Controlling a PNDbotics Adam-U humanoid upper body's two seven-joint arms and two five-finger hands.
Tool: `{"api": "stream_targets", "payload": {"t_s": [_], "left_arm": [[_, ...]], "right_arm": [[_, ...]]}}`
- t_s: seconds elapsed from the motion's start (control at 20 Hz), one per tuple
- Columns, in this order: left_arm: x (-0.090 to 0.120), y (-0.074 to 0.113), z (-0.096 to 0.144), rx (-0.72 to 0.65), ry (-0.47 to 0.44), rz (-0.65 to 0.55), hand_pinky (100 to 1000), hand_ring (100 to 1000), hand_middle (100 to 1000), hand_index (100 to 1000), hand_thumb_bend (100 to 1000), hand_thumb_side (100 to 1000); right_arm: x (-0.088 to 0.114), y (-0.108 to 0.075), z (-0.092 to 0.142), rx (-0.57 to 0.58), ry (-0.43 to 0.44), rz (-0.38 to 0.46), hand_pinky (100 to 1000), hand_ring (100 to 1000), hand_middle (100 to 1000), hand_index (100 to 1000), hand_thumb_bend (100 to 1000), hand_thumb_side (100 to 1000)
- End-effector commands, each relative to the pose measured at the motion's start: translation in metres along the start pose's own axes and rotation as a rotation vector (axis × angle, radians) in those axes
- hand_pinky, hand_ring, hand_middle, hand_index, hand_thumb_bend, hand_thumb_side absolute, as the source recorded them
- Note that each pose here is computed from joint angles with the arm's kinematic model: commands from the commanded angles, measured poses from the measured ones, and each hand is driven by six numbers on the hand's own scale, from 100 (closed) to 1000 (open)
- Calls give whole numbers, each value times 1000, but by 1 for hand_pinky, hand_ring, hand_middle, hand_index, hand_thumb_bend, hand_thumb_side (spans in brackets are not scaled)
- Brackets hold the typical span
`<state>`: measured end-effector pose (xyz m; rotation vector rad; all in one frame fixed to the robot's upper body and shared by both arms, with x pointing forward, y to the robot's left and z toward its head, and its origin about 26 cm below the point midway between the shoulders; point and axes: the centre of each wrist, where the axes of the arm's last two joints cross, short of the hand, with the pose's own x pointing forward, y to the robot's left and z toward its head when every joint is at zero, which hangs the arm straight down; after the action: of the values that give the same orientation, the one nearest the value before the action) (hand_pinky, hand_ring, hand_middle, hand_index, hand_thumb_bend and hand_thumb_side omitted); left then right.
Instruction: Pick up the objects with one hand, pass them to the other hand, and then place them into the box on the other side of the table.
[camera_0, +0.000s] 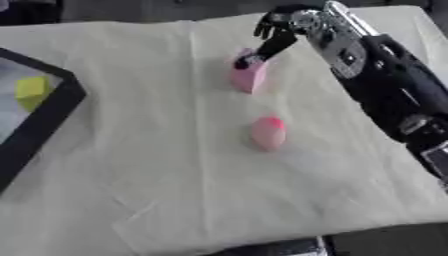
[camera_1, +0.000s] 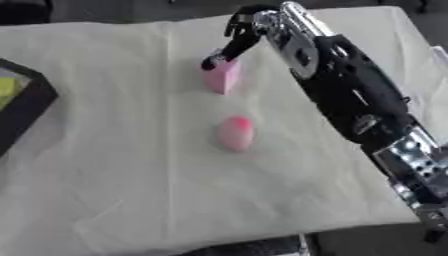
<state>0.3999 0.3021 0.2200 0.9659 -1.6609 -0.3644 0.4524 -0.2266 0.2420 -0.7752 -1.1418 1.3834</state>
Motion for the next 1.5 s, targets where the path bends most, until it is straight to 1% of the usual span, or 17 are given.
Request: {"api": "stream_targets", "payload": {"t_s": [0.05,0.5,0.95,1.1,1.3,1.5], "left_arm": [[3,14,-4,31,-19,-22,746,673,608,705,351,456],[3,12,-4,28,-16,-21,746,674,608,705,350,456],[3,11,-3,25,-17,-18,747,674,609,705,347,458],[3,11,-3,24,-17,-15,748,674,609,705,346,460],[3,11,-3,23,-16,-14,748,675,610,705,346,460],[3,11,-3,22,-15,-13,748,676,611,705,345,461]], "right_arm": [[-8,-10,5,-22,23,25,854,846,799,871,715,622],[-11,-2,0,12,34,42,852,849,799,868,720,625],[-20,9,-8,47,70,49,852,852,800,868,727,630],[-25,12,-11,59,87,41,850,853,800,867,752,613],[-31,16,-15,65,108,26,847,850,798,865,759,601],[-32,20,-17,59,111,11,842,845,790,857,760,579]]}}
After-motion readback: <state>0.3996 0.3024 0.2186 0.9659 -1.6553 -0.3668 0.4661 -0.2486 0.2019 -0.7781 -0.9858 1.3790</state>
